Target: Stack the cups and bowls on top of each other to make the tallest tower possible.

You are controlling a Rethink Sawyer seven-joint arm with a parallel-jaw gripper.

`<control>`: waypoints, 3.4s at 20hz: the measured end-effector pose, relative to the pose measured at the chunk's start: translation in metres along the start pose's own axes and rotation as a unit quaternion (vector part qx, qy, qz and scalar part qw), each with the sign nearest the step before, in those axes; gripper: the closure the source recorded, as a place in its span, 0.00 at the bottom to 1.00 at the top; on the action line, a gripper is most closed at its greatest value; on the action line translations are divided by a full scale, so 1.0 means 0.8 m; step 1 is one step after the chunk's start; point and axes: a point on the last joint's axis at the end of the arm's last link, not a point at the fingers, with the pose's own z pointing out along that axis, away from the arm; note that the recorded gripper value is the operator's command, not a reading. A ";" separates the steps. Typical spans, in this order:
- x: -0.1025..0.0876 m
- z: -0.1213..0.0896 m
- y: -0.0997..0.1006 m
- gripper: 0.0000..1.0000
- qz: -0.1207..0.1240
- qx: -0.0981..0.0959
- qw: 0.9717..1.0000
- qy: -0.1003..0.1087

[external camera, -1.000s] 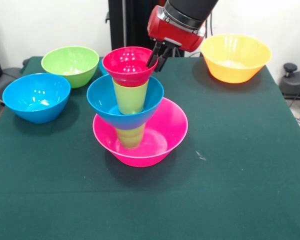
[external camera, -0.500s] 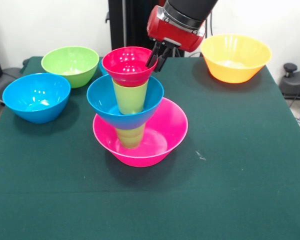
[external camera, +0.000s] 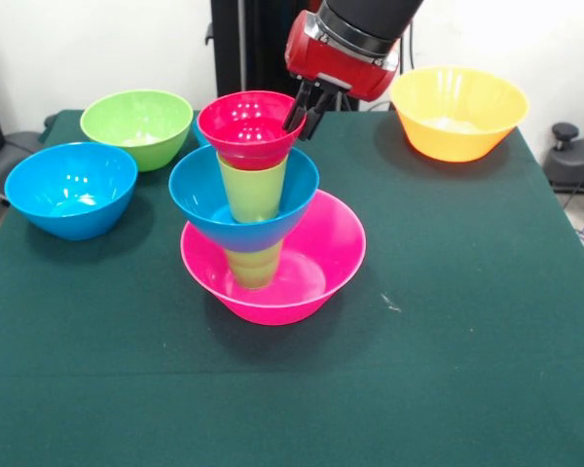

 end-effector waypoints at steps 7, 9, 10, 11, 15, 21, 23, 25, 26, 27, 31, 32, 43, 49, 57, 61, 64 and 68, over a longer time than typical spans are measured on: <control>-0.003 -0.001 0.000 1.00 0.000 0.000 1.000 -0.002; -0.006 -0.002 -0.001 1.00 0.001 0.001 1.000 -0.004; -0.006 -0.002 -0.001 1.00 0.001 0.001 1.000 -0.005; -0.009 -0.004 -0.002 1.00 0.001 0.001 1.000 -0.007; -0.015 -0.007 -0.003 1.00 0.003 0.001 1.000 -0.013; -0.018 -0.007 -0.005 1.00 0.004 0.002 1.000 -0.014; -0.018 -0.006 -0.006 1.00 0.005 0.001 1.000 -0.014; -0.018 -0.006 -0.007 1.00 0.005 0.002 1.000 -0.014; -0.020 -0.004 -0.007 1.00 0.006 0.002 1.000 -0.014; -0.021 -0.003 -0.008 1.00 0.006 0.002 1.000 -0.013; -0.023 0.002 -0.008 1.00 0.006 0.002 1.000 -0.012; -0.023 0.003 -0.008 1.00 0.006 0.002 1.000 -0.012; -0.022 0.005 -0.007 1.00 0.005 0.002 1.000 -0.010; -0.022 0.005 -0.007 1.00 0.005 0.002 1.000 -0.010; -0.022 0.005 -0.007 1.00 0.005 0.002 1.000 -0.010; -0.022 0.005 -0.007 1.00 0.005 0.002 1.000 -0.010; -0.022 0.005 -0.007 1.00 0.005 0.002 1.000 -0.010; -0.022 0.005 -0.007 1.00 0.005 0.002 1.000 -0.010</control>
